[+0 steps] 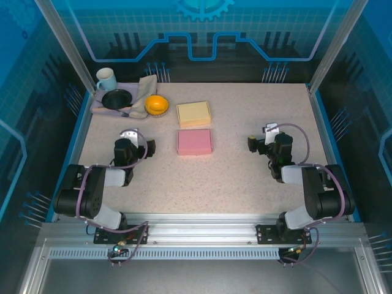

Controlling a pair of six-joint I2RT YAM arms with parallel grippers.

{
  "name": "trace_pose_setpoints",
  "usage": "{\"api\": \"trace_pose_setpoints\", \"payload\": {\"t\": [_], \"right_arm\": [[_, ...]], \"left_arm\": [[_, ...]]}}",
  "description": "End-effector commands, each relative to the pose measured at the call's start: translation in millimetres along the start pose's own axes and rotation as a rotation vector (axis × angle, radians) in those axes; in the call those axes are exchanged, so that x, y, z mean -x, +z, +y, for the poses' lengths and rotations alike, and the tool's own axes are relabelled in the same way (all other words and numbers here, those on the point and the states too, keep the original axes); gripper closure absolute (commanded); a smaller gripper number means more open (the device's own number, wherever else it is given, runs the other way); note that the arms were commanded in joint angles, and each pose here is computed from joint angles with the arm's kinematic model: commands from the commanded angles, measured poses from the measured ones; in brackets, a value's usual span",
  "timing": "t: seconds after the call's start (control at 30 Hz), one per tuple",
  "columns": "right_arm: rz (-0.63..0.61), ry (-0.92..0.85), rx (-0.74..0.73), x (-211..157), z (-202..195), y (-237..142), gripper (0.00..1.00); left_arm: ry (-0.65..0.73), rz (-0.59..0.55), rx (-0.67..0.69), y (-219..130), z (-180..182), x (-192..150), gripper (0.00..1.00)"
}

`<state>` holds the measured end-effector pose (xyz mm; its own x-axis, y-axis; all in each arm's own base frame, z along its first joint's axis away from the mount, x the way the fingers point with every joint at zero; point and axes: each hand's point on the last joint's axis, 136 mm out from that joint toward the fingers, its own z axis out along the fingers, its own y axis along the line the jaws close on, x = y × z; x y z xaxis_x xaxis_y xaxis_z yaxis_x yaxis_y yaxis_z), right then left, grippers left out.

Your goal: Fold the paper box

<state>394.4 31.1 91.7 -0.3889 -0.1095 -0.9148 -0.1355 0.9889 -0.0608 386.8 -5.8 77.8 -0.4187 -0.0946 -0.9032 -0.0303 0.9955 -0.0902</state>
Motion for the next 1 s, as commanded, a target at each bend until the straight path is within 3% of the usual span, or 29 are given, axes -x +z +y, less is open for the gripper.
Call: {"api": "trace_pose_setpoints", "payload": {"t": [0.0,0.97], "right_arm": [[-0.003,0.009,0.011,2.1,1.1,1.7,0.0],[-0.003,0.007,0.01,2.4,1.1,2.1,0.0]], "left_arm": [[-0.002,-0.029,-0.01,4.0,0.8,15.0,0.01],[0.006,-0.032,0.002,3.9,0.3,15.1,0.01]]}}
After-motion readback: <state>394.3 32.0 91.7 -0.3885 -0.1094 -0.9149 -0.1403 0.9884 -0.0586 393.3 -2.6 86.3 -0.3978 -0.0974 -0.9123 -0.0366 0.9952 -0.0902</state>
